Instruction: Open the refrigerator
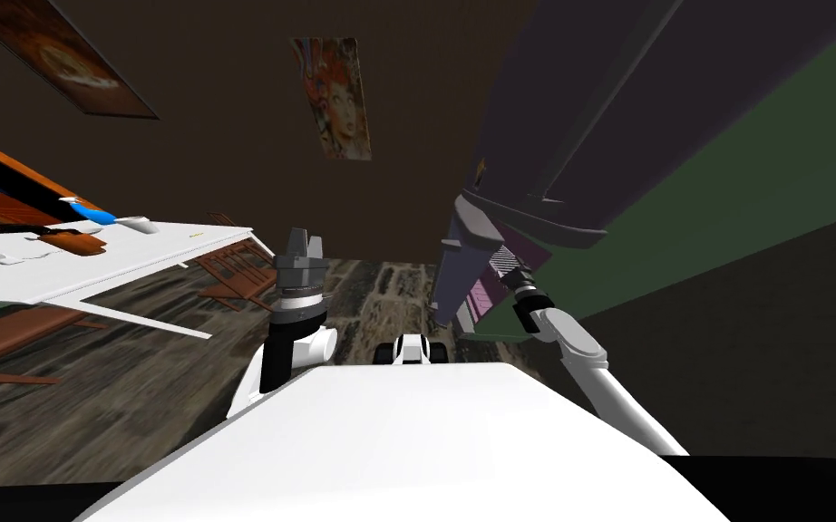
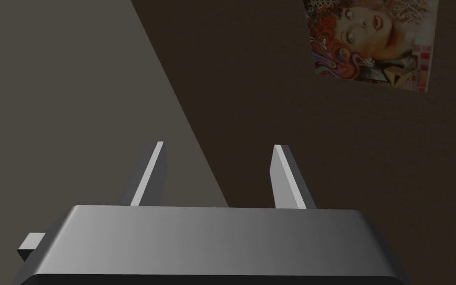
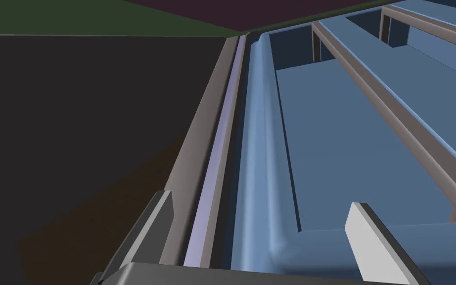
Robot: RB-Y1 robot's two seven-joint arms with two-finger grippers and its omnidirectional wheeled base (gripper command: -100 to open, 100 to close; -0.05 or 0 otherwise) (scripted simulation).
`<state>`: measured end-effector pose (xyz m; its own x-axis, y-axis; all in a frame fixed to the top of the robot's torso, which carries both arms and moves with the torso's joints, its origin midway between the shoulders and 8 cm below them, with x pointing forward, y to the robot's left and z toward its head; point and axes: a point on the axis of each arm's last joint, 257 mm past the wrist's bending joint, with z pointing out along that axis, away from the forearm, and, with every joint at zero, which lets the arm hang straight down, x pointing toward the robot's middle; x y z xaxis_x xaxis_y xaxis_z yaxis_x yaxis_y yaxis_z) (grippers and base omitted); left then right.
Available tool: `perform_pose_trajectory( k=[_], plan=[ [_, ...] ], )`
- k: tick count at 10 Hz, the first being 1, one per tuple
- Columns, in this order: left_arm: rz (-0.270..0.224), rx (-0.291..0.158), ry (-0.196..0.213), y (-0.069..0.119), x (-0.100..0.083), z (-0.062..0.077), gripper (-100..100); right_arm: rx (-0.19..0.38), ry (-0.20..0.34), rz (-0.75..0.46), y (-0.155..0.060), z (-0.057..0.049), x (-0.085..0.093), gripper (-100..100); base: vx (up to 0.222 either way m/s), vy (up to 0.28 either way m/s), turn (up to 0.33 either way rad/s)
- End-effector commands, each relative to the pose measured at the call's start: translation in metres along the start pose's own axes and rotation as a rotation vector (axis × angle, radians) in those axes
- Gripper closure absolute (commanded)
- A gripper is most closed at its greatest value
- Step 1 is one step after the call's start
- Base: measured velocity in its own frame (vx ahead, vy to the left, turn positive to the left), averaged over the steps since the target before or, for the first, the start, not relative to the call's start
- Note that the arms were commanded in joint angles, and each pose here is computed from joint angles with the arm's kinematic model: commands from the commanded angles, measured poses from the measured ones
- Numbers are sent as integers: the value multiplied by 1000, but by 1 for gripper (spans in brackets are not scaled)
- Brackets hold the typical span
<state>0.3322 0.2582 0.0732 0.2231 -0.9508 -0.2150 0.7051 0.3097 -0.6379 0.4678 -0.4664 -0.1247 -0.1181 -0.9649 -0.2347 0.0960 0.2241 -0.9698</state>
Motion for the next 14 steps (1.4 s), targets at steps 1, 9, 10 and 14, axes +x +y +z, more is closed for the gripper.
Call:
perform_pose_trajectory(
  k=[1,9,10,14],
  plan=[
    [0,0,0,0,0,0,0,15,7,-122,-11,8,8,-100,-28,144,-1],
    [0,0,0,0,0,0,0,39,193,-120,-30,18,96,-100,-97,-7,235],
    [0,0,0,0,0,0,0,51,225,-122,-37,19,111,-100,-143,1,389],
    [0,0,0,0,0,0,0,64,308,-128,-48,18,149,-100,-84,0,193]
  ],
)
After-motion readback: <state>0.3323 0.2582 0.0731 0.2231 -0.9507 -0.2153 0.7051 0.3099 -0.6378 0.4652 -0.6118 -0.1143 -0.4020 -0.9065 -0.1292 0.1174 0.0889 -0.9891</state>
